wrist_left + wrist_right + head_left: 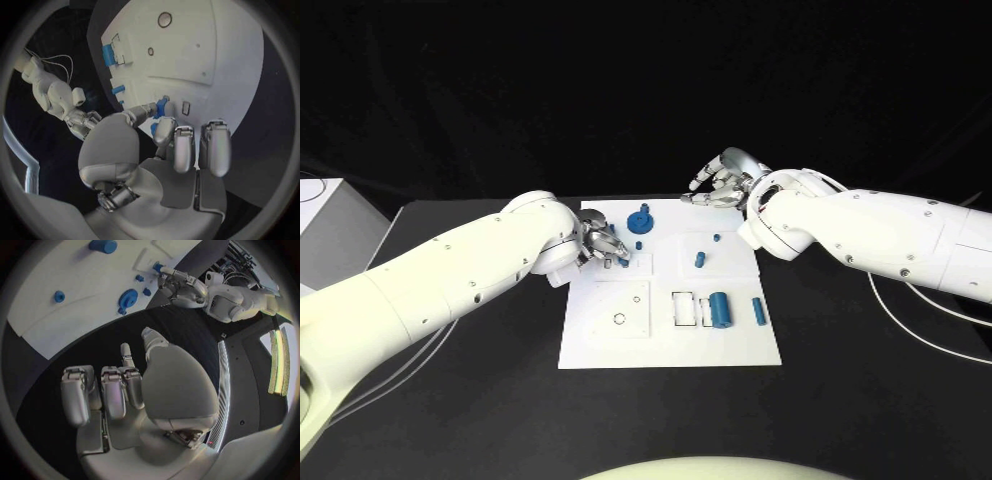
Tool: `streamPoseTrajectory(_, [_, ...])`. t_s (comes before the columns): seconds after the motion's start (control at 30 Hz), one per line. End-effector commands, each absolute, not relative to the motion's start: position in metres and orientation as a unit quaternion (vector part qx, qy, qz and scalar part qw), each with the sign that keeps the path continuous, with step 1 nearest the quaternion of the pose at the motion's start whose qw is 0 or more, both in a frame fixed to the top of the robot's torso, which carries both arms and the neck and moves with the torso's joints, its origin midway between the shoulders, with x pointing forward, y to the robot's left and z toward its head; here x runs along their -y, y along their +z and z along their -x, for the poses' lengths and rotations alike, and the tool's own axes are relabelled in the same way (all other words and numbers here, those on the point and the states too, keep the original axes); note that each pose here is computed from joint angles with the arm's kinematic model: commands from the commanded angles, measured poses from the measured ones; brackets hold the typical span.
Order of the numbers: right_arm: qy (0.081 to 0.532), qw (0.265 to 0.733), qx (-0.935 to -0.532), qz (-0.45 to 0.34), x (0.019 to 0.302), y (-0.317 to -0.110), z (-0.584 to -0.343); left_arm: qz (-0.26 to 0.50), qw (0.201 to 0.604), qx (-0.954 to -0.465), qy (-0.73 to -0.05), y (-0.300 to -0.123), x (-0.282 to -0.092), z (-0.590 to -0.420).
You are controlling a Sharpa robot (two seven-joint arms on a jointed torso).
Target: Assemble the parts on the task board
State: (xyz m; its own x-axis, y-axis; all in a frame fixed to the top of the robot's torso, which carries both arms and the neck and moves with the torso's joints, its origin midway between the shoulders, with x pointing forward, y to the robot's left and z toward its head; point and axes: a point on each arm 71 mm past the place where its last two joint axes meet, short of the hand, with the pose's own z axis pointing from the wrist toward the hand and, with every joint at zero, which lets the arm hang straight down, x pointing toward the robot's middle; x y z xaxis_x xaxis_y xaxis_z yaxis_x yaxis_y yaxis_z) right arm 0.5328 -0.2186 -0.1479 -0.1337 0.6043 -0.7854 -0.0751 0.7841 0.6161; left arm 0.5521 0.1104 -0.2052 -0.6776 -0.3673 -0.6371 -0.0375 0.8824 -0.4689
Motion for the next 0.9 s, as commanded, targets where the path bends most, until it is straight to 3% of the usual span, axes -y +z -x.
streamPoseTrajectory(0.03, [0.269,0.628,-0.708,-0.180,0.2173,-0.1486,-0.5323,0.106,0.376,-0.895,-0.217,-0.2066,-0.1090,-0.5503])
streamPoseTrajectory(0.9, [0.269,0.627,-0.709,-0.179,0.2175,-0.1490,-0.5322,0.103,0.373,-0.897,-0.215,-0.2077,-0.1109,-0.5495])
